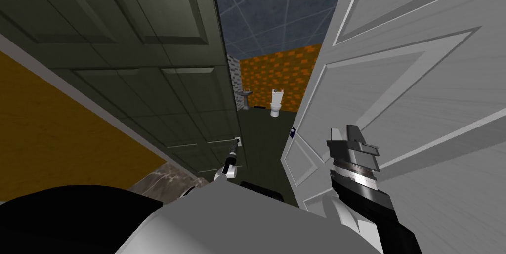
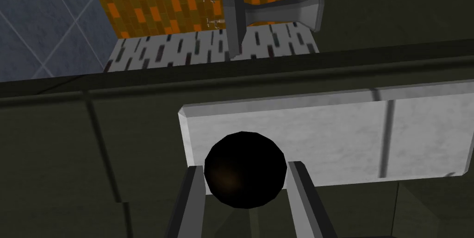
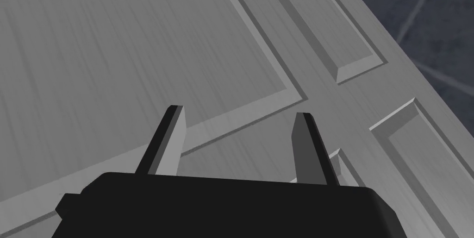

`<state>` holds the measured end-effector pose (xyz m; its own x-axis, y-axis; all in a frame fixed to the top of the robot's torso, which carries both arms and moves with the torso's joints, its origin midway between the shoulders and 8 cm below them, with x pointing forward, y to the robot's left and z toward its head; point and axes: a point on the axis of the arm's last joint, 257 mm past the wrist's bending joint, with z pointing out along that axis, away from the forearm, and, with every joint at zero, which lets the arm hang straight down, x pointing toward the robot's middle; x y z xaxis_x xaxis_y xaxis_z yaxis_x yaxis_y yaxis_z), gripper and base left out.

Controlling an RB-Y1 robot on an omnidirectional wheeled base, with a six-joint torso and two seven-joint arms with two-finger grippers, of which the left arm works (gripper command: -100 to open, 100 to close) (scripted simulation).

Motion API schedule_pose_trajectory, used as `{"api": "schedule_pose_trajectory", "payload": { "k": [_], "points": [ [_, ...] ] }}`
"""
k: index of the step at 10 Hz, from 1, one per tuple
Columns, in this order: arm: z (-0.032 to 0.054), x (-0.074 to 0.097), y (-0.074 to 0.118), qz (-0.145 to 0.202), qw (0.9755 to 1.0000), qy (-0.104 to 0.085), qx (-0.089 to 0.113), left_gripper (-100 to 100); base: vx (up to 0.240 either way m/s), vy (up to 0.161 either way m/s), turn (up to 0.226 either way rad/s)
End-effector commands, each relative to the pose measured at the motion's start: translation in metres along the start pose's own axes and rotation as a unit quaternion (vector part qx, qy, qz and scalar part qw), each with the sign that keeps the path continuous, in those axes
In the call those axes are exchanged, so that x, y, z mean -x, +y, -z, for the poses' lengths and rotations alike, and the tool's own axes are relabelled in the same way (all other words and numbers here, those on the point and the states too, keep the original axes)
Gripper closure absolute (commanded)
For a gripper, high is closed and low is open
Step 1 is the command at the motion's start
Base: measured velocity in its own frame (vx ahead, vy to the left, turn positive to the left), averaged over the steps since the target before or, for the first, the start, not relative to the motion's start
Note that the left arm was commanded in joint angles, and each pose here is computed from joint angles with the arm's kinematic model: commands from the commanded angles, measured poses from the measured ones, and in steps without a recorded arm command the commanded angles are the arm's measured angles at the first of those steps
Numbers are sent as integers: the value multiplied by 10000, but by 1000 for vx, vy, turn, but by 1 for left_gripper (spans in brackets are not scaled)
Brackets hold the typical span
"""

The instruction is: Push the door open

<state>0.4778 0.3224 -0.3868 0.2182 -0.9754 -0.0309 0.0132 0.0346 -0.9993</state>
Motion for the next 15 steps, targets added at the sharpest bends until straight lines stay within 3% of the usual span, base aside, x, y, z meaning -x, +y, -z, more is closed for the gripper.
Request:
{"api": "schedule_pose_trajectory", "payload": {
  "k": [1,2,3,4,8,10,11,13,14,15],
  "points": [
    [-59,188,-64,-65,9998,-175,-123,100,154,40,23],
    [-79,185,-104,-59,9997,-173,-172,100,67,25,68],
    [-26,27,-41,-59,9998,-162,-47,-100,-103,-51,223],
    [-20,-16,-34,-50,9998,-167,-33,-100,-187,-125,142],
    [63,-447,29,141,9997,-170,99,-100,-193,-136,121],
    [61,-439,31,132,9997,-167,109,-100,-42,-29,15],
    [33,-270,10,-4,9998,-211,53,-100,81,28,-21],
    [33,-270,10,-4,9998,-211,53,-100,81,29,-5],
    [16,-103,-12,-124,9996,-262,-1,-100,168,87,-39],
    [11,-103,-22,-122,9996,-263,-14,-100,175,60,-33]
  ]
}}
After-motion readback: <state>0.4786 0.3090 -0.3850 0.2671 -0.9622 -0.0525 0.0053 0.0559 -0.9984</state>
